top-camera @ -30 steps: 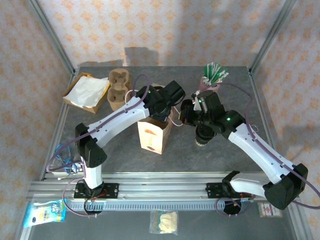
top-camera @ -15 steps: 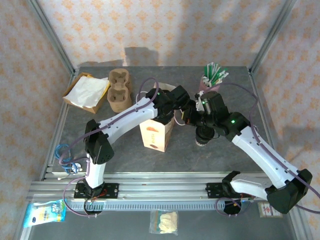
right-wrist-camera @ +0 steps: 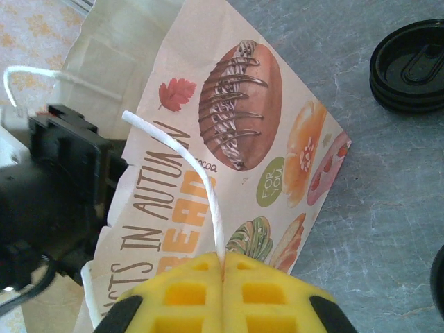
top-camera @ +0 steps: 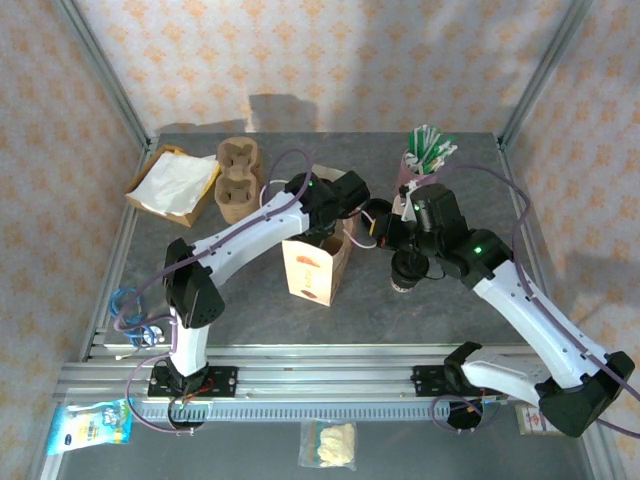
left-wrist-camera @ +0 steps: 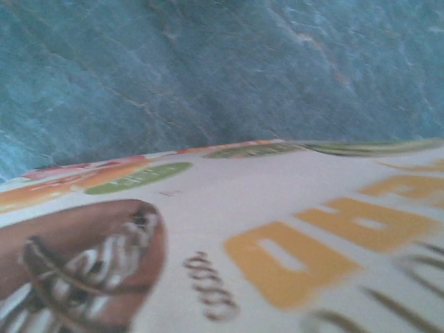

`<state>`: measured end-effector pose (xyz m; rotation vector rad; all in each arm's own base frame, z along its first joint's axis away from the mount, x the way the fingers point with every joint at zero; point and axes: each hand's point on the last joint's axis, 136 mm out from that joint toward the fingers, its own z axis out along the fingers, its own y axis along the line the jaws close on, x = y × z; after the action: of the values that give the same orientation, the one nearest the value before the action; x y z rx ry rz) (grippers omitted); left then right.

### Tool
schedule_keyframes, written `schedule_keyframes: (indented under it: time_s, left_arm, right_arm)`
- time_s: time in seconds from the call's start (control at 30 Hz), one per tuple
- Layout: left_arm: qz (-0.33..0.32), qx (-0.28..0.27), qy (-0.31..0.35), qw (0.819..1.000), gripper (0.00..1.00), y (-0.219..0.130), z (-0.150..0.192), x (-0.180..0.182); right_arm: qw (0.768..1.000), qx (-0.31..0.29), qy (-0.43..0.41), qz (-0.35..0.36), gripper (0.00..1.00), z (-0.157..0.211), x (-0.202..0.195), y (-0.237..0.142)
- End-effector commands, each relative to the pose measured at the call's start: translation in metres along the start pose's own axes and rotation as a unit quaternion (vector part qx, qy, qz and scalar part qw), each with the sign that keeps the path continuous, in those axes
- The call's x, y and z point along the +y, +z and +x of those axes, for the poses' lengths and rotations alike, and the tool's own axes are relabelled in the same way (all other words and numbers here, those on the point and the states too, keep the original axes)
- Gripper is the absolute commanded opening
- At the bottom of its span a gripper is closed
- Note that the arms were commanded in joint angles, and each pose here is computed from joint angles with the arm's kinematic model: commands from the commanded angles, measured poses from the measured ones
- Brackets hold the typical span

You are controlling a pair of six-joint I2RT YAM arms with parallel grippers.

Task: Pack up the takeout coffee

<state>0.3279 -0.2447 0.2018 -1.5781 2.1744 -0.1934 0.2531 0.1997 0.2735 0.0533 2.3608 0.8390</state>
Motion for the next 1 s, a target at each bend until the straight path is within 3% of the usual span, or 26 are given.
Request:
schedule_keyframes:
  time_s: [0.0, 0.2, 0.57, 0.77, 0.97]
  left_arm:
    - [0.049, 0.004, 0.029, 0.998, 0.00, -0.035, -0.015, -0.020]
    - [0.085, 0.052, 0.028, 0.995, 0.00, -0.066, -0.017, -0.021]
    - [0.112, 0.225, 0.027, 0.968, 0.00, -0.103, 0.035, -0.027]
    - [0.113, 0.262, 0.035, 0.958, 0.00, -0.109, 0.052, -0.038]
    - [0.111, 0.282, 0.025, 0.953, 0.00, -0.090, 0.064, -0.033]
  right_arm:
    - [1.000, -0.002, -0.009, -0.001, 0.00, -0.004, 0.002, -0.001]
    - [1.000, 0.005, -0.010, 0.001, 0.00, -0.003, 0.002, 0.006]
    - [1.000, 0.007, -0.017, 0.004, 0.00, -0.009, 0.005, 0.015]
    - [1.000, 0.002, -0.017, 0.004, 0.00, -0.013, 0.006, 0.015]
    - [1.000, 0.003, -0.016, 0.002, 0.00, -0.012, 0.007, 0.013]
